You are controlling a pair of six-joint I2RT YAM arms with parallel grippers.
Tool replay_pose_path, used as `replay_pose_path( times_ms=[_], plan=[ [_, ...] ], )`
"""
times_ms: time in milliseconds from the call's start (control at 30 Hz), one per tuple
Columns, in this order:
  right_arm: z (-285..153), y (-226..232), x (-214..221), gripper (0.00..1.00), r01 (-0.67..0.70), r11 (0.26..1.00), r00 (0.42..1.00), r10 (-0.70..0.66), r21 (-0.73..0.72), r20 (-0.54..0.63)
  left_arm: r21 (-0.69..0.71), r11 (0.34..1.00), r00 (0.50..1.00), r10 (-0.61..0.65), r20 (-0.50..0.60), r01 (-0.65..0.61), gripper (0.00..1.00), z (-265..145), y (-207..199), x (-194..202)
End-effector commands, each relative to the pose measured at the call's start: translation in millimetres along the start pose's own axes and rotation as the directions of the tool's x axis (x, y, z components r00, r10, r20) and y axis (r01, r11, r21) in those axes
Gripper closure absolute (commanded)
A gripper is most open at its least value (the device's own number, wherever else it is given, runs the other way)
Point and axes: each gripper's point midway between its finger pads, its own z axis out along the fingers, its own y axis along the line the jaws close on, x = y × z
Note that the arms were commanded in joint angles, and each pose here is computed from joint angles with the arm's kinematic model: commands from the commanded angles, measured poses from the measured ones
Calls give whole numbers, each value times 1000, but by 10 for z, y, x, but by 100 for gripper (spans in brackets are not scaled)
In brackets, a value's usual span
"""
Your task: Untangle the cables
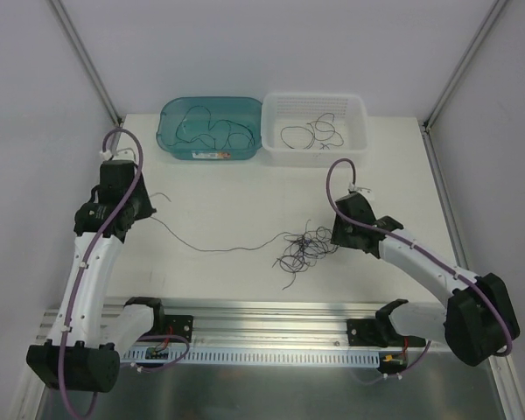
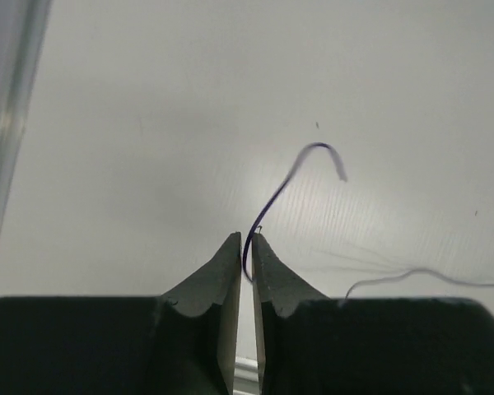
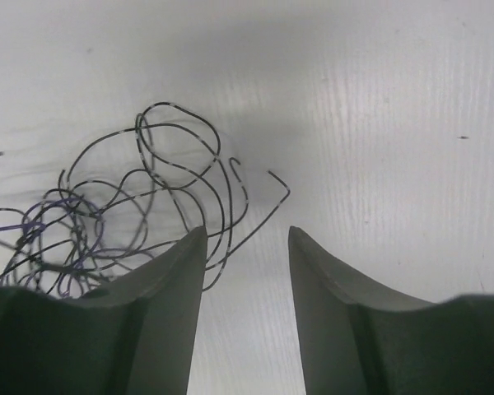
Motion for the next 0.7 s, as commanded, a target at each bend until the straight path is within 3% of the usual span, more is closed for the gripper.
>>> replay_pose_path(
  times_ms=[0, 33, 133, 167, 267, 300, 400, 500, 667],
  plan=[
    [-255, 237, -163, 51, 95, 992, 995, -91, -87, 44, 193, 980, 995, -33, -96, 51, 89, 126, -352, 357],
    [-308, 291, -196, 48, 106, 989, 993, -101, -103, 54, 195, 979, 993, -32, -115, 54, 80, 158, -358, 430],
    [-454, 439, -190, 43, 154, 975, 987, -143, -162, 76, 202, 978, 982, -19, -187, 58, 65, 254, -369, 713],
    [-492, 478, -189, 41, 165, 970, 985, -152, -180, 83, 212, 975, 976, -18, -218, 65, 52, 276, -386, 827],
    [-625, 608, -171, 34, 202, 949, 978, -182, -242, 105, 255, 963, 966, -17, -258, 85, 30, 266, -459, 987],
    [-666, 657, -152, 32, 221, 940, 974, -197, -261, 113, 272, 958, 965, -15, -262, 89, 18, 255, -492, 1002],
    [-760, 735, -120, 21, 237, 923, 970, -206, -304, 130, 458, 887, 969, 59, -242, 61, 11, 106, -851, 1015],
    [-800, 776, -81, 13, 234, 912, 970, -197, -338, 139, 642, 766, 973, 167, -157, -28, 10, -111, -1357, 1014],
    [-821, 765, -48, 3, 200, 911, 977, -158, -361, 142, 783, 598, 947, 318, -37, -170, 10, -316, -2044, 1104]
  ],
)
